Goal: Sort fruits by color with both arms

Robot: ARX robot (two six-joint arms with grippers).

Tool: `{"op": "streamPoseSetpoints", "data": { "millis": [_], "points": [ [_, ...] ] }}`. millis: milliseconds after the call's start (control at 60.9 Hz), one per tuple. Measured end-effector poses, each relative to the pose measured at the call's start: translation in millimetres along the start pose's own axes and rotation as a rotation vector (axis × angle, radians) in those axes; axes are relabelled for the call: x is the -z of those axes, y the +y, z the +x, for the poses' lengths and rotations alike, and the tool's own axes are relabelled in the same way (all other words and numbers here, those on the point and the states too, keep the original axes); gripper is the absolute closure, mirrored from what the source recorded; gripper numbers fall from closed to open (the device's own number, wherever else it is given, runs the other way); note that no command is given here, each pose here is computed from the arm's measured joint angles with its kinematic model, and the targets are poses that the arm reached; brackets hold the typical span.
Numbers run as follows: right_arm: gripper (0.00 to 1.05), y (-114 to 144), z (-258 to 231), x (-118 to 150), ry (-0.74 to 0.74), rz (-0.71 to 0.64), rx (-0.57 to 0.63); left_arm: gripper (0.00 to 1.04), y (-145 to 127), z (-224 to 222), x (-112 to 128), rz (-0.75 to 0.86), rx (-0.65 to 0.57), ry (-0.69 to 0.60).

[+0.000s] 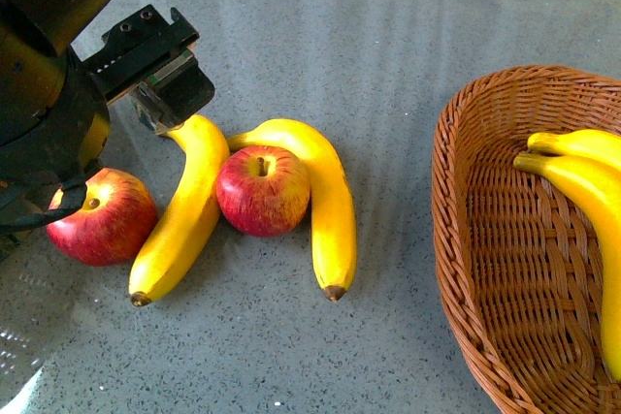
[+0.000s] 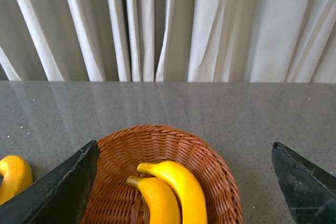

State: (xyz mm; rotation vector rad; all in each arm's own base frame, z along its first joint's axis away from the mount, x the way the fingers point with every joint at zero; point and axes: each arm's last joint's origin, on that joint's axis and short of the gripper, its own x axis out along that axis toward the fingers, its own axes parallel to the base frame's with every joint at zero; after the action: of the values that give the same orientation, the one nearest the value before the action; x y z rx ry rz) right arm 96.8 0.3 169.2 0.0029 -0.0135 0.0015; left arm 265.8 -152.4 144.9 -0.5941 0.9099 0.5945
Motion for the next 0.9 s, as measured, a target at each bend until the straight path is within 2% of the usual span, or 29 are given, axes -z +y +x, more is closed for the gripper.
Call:
{"op": "streamPoseSetpoints", "data": {
  "millis": [263, 903],
  "points": [
    [0.09, 0, 0, 0, 0.000, 0.000, 0.000, 0.09, 5, 11, -9, -0.068, -0.046, 0.011],
    [0.09, 0, 0, 0, 0.000, 0.000, 0.000, 0.09, 9, 35, -7, -0.093, -0.093, 0.063]
  ]
}}
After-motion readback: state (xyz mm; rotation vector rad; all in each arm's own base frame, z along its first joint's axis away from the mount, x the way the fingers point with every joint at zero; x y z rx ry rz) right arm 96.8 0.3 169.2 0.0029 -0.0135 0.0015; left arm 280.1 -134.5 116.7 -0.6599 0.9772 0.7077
